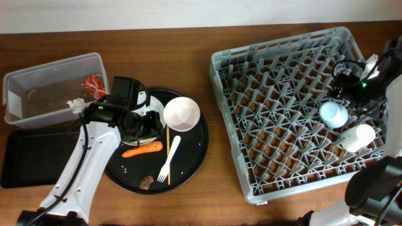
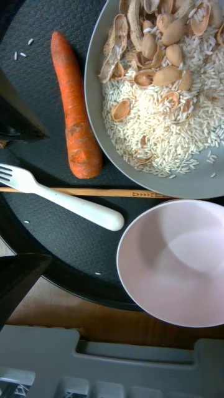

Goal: Sort waste into correct bins and load items into the dishwasher rack

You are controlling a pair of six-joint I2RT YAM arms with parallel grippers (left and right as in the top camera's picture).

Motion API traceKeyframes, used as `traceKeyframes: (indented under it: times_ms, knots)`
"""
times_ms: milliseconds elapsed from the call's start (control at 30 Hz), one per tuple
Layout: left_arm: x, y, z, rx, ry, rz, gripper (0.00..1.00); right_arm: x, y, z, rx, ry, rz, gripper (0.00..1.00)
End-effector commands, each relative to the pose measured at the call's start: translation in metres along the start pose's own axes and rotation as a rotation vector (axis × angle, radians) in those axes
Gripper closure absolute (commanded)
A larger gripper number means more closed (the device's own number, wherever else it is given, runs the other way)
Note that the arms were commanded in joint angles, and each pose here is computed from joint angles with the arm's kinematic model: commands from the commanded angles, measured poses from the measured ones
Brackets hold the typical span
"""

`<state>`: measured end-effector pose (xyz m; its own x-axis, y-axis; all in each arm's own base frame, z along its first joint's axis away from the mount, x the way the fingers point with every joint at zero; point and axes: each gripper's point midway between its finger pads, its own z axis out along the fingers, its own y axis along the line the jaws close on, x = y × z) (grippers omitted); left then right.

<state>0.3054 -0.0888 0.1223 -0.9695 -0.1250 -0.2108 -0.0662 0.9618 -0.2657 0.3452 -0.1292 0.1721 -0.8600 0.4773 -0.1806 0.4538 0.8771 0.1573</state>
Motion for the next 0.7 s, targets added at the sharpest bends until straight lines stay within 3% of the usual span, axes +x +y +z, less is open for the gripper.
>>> traceKeyframes:
  times_ms: [0,200,267,367,533,667]
  knots:
    - [-0.003,0.001,-0.005,-0.010,-0.019,0.023,0.43,0.012,0.004,-0.019,-0.014,0.025,0.007,0.01]
    - [-0.003,0.001,-0.005,-0.010,-0.019,0.023,0.43,0.060,0.023,-0.018,-0.084,0.214,-0.145,0.00]
    - [-0.003,0.001,-0.005,-0.010,-0.019,0.023,0.43,0.080,0.039,-0.016,-0.143,0.284,-0.219,0.05]
    - [-0.003,0.001,-0.005,-0.009,-0.019,0.023,0.43,0.104,0.053,-0.011,-0.146,0.374,-0.289,0.21]
    - [-0.003,0.001,-0.005,-0.009,-0.018,0.023,0.43,0.132,0.068,0.010,-0.112,0.460,-0.384,0.70]
    - [-0.003,0.001,-0.005,-0.009,-0.018,0.023,0.43,0.139,0.056,0.042,0.048,0.457,-0.354,0.79]
